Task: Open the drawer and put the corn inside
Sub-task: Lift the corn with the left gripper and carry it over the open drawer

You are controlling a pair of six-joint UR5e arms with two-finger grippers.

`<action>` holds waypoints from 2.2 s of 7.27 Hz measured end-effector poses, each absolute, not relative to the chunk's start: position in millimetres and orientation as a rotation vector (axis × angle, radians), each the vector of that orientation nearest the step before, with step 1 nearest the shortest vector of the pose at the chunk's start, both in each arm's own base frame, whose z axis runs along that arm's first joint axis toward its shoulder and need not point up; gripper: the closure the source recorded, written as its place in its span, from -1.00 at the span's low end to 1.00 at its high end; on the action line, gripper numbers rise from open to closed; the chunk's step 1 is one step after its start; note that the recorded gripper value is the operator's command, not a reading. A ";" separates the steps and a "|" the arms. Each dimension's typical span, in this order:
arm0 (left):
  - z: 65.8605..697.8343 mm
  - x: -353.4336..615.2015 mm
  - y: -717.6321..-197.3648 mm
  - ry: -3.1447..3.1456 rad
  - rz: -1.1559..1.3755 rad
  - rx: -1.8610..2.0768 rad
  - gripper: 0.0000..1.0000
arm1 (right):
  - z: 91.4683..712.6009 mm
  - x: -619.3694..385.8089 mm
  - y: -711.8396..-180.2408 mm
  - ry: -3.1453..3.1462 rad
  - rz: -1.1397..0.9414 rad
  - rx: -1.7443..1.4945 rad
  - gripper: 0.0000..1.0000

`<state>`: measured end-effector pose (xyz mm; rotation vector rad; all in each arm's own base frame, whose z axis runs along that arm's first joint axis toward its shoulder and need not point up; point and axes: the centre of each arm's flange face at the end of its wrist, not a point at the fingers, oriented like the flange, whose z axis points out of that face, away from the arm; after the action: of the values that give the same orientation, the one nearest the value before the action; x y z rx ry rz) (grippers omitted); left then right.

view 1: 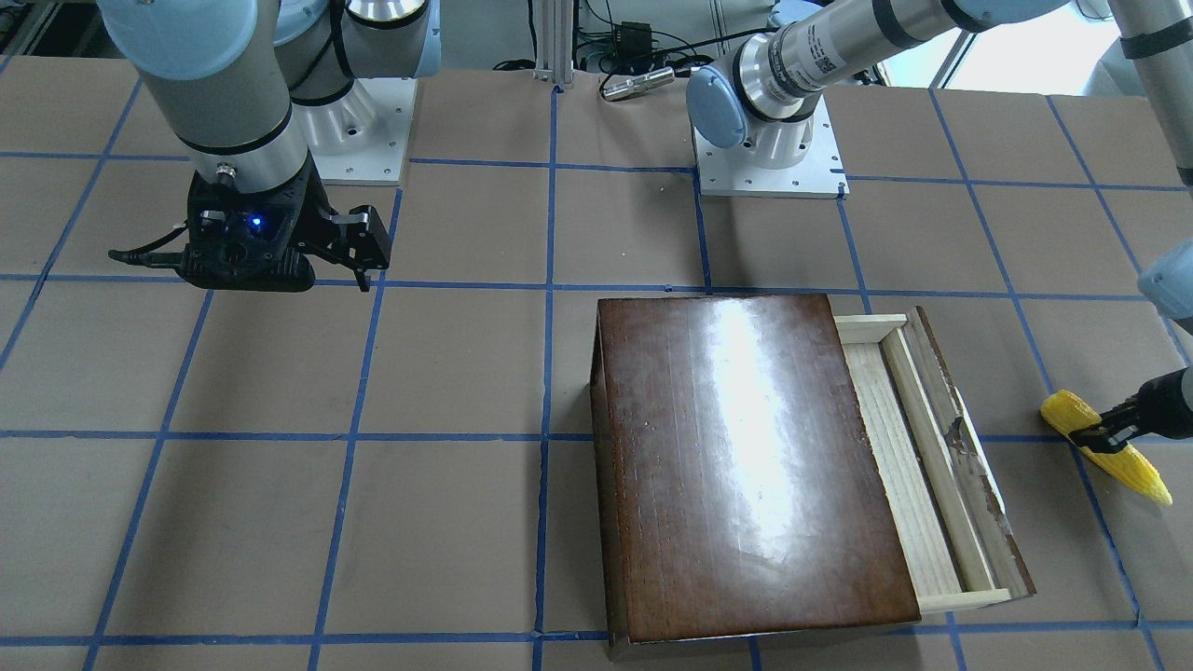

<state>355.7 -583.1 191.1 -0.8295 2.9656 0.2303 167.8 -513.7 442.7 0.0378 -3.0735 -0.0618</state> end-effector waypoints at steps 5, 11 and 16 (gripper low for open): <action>263.5 326.6 -612.6 3.019 0.148 -0.525 1.00 | 442.6 167.8 -513.6 -3.074 -0.063 0.038 -1.00; 446.6 133.9 -654.4 3.129 -0.018 -0.110 1.00 | 442.6 168.2 -513.7 -3.077 -0.063 0.038 -1.00; 421.1 40.9 -649.8 3.184 0.151 0.095 1.00 | 442.6 168.1 -513.6 -3.076 -0.063 0.038 -1.00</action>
<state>40.9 -649.8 421.1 0.0954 3.1842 0.1511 168.1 -513.6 442.6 0.0377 -3.0765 -0.0632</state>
